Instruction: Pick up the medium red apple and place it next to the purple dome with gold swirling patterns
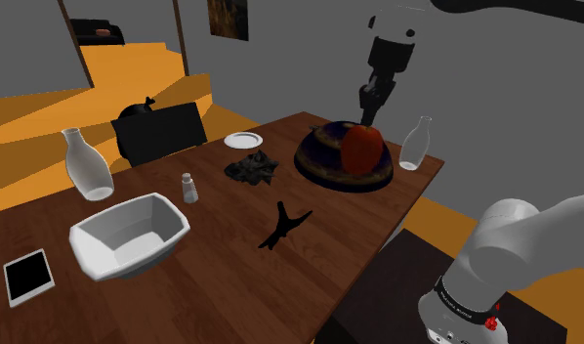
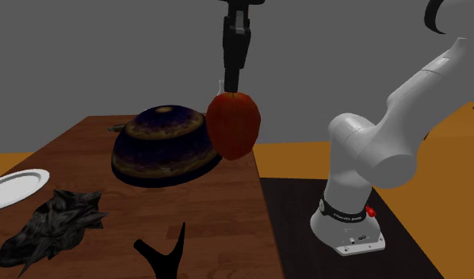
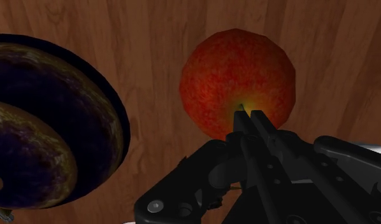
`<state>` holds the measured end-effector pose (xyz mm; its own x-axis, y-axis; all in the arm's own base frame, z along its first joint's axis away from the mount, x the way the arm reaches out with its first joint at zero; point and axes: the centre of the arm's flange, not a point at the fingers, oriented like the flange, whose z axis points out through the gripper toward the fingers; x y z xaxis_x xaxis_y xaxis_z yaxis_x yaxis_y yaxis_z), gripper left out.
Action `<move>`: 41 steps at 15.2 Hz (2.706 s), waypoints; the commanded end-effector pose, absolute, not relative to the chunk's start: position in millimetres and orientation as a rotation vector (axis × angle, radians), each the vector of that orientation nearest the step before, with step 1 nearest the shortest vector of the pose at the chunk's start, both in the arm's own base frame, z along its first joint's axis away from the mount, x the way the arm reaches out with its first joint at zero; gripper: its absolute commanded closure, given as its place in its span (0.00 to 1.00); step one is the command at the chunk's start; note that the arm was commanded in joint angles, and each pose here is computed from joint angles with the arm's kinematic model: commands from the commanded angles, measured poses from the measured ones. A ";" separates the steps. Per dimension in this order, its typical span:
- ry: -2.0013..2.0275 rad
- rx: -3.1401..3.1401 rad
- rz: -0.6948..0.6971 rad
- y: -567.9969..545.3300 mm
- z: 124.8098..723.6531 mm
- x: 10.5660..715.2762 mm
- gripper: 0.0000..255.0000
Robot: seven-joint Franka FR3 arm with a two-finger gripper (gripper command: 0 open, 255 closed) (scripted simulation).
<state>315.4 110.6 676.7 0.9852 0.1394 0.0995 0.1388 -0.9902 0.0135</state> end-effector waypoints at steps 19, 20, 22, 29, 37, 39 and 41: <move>0.219 3.124 0.157 -139.9 680.3 300.4 1.00; 0.219 3.124 0.157 -153.1 680.3 299.6 1.00; 0.219 3.124 0.157 -168.4 675.1 298.8 1.00; 0.219 3.124 0.157 -168.4 638.1 298.8 1.00; 0.219 3.124 0.157 -168.4 595.9 298.8 1.00; 0.219 3.124 0.157 -168.4 585.3 298.8 1.00; 0.219 3.124 0.157 -168.4 574.8 298.8 1.00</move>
